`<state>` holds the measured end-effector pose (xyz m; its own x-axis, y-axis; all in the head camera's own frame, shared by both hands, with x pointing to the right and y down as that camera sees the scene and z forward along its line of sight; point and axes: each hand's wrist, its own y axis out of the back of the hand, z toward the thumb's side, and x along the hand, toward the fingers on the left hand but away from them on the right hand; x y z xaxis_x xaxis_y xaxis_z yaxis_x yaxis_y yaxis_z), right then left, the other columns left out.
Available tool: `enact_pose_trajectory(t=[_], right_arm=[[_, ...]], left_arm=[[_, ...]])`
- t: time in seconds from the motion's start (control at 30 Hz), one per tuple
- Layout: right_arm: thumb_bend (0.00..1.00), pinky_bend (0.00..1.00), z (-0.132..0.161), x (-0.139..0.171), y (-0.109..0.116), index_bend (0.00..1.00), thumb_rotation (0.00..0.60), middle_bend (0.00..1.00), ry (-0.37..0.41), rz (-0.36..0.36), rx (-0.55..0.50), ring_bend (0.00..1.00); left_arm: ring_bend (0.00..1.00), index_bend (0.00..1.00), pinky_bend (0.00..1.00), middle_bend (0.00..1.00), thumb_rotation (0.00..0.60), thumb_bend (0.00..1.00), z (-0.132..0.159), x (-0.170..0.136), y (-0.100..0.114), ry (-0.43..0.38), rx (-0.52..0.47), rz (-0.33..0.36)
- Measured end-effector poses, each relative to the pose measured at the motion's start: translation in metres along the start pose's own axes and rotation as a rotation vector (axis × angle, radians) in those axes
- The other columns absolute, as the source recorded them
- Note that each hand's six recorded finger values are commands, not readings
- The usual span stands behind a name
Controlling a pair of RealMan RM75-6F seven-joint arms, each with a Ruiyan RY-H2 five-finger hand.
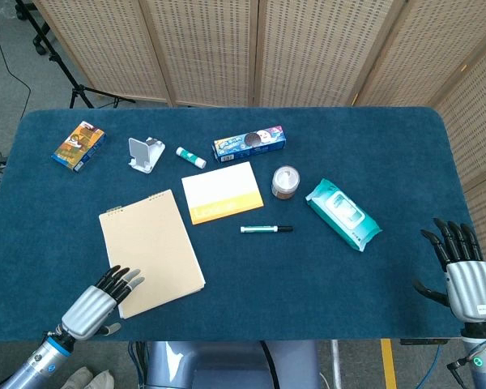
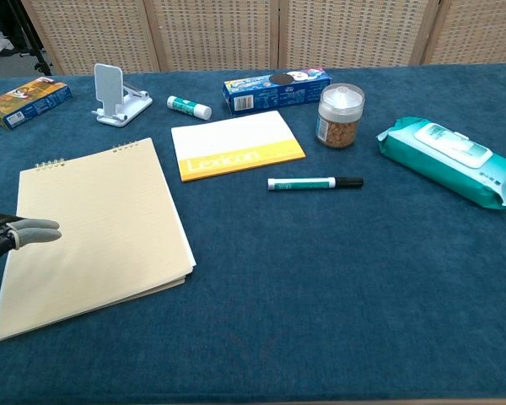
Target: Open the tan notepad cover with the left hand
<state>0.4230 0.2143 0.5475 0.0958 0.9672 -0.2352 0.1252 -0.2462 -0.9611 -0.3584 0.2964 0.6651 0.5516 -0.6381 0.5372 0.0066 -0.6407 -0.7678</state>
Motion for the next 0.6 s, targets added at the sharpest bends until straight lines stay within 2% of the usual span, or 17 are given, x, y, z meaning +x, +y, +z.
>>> enact_pose_trajectory(t=[0.37, 0.6], right_arm=[[0.00, 0.00, -0.0007, -0.0003, 0.0000, 0.17, 0.600, 0.07, -0.003, 0.001, -0.002, 0.00], [0.00, 0.00, -0.0004, -0.0001, 0.0003, 0.17, 0.600, 0.07, -0.001, 0.001, -0.002, 0.00]], left_arm=[[0.00, 0.19, 0.00, 0.00, 0.600, 0.13, 0.0014, 0.0051, -0.0042, -0.015, 0.007, 0.007], [0.00, 0.21, 0.00, 0.00, 0.600, 0.22, 0.0006, 0.0060, -0.0055, -0.014, 0.014, 0.010]])
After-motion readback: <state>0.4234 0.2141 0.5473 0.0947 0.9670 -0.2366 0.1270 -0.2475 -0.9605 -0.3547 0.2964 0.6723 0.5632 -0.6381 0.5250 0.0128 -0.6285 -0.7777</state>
